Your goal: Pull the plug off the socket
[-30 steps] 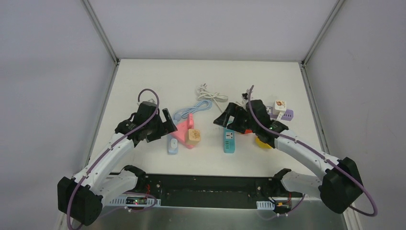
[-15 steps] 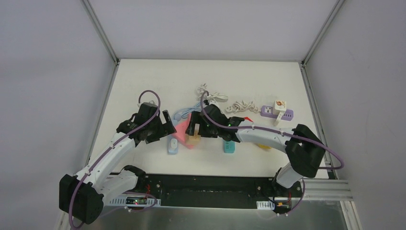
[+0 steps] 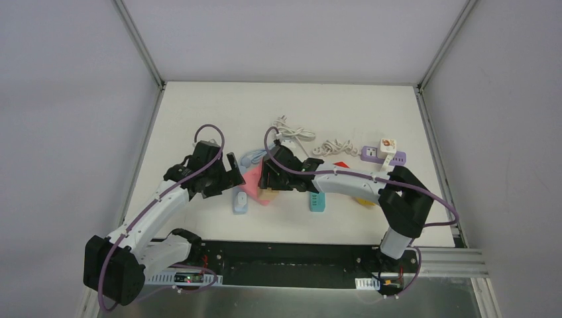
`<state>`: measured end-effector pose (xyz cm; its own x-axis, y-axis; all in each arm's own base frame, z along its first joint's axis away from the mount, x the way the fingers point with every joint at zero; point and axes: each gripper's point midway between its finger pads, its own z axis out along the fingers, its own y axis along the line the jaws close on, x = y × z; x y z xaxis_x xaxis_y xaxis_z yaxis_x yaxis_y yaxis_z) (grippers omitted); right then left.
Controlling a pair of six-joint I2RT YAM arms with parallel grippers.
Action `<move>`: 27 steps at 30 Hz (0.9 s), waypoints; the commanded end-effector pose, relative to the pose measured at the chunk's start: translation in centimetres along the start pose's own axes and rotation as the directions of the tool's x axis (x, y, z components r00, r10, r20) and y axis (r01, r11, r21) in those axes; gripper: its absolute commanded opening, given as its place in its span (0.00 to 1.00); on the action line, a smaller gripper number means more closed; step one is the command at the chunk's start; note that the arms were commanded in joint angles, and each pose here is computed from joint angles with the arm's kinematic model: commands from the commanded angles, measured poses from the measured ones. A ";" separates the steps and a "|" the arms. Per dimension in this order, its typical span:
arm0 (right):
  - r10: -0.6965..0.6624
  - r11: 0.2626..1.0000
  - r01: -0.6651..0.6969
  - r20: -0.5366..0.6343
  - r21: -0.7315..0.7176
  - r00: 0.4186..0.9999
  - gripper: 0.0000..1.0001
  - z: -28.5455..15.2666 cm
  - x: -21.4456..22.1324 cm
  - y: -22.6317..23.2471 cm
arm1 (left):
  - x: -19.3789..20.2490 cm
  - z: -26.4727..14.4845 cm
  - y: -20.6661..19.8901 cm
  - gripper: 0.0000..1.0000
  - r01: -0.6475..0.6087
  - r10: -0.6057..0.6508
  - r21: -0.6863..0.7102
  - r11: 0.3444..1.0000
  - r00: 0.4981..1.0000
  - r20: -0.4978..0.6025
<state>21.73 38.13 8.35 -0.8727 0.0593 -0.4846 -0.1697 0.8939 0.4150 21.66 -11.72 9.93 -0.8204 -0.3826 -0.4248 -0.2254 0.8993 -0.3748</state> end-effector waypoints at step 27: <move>-0.056 0.998 0.056 -0.082 0.005 0.995 0.86 -2.8 0.1 -4.2 | 2.0 3.2 -5.7 0.95 0.022 0.009 0.129 0.991 0.972 -0.237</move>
<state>21.73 32.21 8.47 -0.8825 0.0087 -0.4703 -0.1844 0.9134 0.3628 22.21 -17.03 7.60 -0.9236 -0.3109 -0.2242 -0.1812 0.8696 -0.4593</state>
